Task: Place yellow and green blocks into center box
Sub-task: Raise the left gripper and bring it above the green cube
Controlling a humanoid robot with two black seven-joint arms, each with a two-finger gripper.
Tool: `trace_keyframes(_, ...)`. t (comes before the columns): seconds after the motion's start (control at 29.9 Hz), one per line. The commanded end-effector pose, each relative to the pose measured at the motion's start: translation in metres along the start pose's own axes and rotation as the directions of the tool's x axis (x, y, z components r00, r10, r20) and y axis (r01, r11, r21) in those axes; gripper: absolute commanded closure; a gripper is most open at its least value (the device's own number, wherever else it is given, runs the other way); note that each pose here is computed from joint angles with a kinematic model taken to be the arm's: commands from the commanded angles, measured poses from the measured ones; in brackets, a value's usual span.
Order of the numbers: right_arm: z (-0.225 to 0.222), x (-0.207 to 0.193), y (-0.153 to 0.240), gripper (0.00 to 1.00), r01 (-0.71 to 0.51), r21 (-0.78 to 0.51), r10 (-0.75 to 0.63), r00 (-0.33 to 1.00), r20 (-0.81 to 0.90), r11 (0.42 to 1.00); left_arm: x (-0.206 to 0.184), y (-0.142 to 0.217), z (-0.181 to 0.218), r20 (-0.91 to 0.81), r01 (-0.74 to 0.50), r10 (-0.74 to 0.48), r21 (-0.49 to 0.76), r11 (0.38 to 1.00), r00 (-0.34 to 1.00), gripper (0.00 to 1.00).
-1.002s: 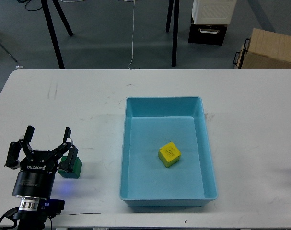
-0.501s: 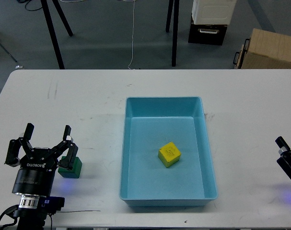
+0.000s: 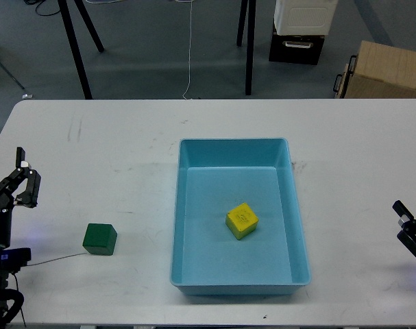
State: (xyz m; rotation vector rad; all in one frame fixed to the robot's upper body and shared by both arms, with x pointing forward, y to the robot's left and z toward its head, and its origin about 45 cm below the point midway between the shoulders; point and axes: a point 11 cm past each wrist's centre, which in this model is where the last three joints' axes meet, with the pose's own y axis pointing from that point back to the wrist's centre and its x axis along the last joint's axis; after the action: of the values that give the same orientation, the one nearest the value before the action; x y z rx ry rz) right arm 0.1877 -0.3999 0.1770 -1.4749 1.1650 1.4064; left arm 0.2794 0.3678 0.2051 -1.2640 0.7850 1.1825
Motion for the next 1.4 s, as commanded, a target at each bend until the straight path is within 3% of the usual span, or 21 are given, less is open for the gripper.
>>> trace_keyframes(0.0,-0.003,-0.002,0.0,0.01,0.004,0.007,-0.004,1.0,-0.006,1.0,-0.029,-0.022,0.006,0.025,0.1,-0.1,0.012,0.995,0.995,0.0)
trace_keyframes(0.23,0.005,0.002,-0.003,0.01,0.016,0.011,-0.016,1.0,0.022,1.0,-0.082,-0.052,0.037,0.23,0.214,-0.246,0.155,0.965,0.942,0.0)
trace_keyframes(0.43,0.004,0.0,-0.004,0.01,0.02,0.007,-0.02,1.0,0.015,1.0,-0.136,-0.084,0.072,0.444,0.261,-0.37,0.289,0.921,0.816,0.0)
trace_keyframes(0.7,0.007,-0.008,-0.007,0.01,0.046,-0.004,-0.046,0.999,0.014,0.999,-0.178,-0.124,0.03,0.521,0.195,-0.543,0.578,0.792,0.659,0.0)
trace_keyframes(0.87,0.01,-0.01,-0.009,0.01,0.056,-0.005,-0.056,0.998,0.018,0.998,-0.187,-0.139,-0.026,0.499,0.125,-0.677,0.749,0.651,0.542,0.0)
trace_keyframes(1.07,0.011,-0.01,-0.009,0.01,0.06,-0.001,-0.06,0.998,0.026,0.998,-0.203,-0.157,-0.053,0.498,0.036,-0.769,0.831,0.556,0.401,0.0)
trace_keyframes(1.14,0.012,-0.009,-0.009,0.01,0.062,0.001,-0.062,0.998,0.029,0.998,-0.204,-0.156,-0.07,0.474,-0.014,-0.815,0.867,0.499,0.332,0.0)
trace_keyframes(1.37,0.014,-0.008,-0.01,0.01,0.064,0.001,-0.064,0.997,0.034,0.998,-0.174,-0.124,-0.17,0.138,-0.34,-0.99,0.932,0.126,0.014,0.0)
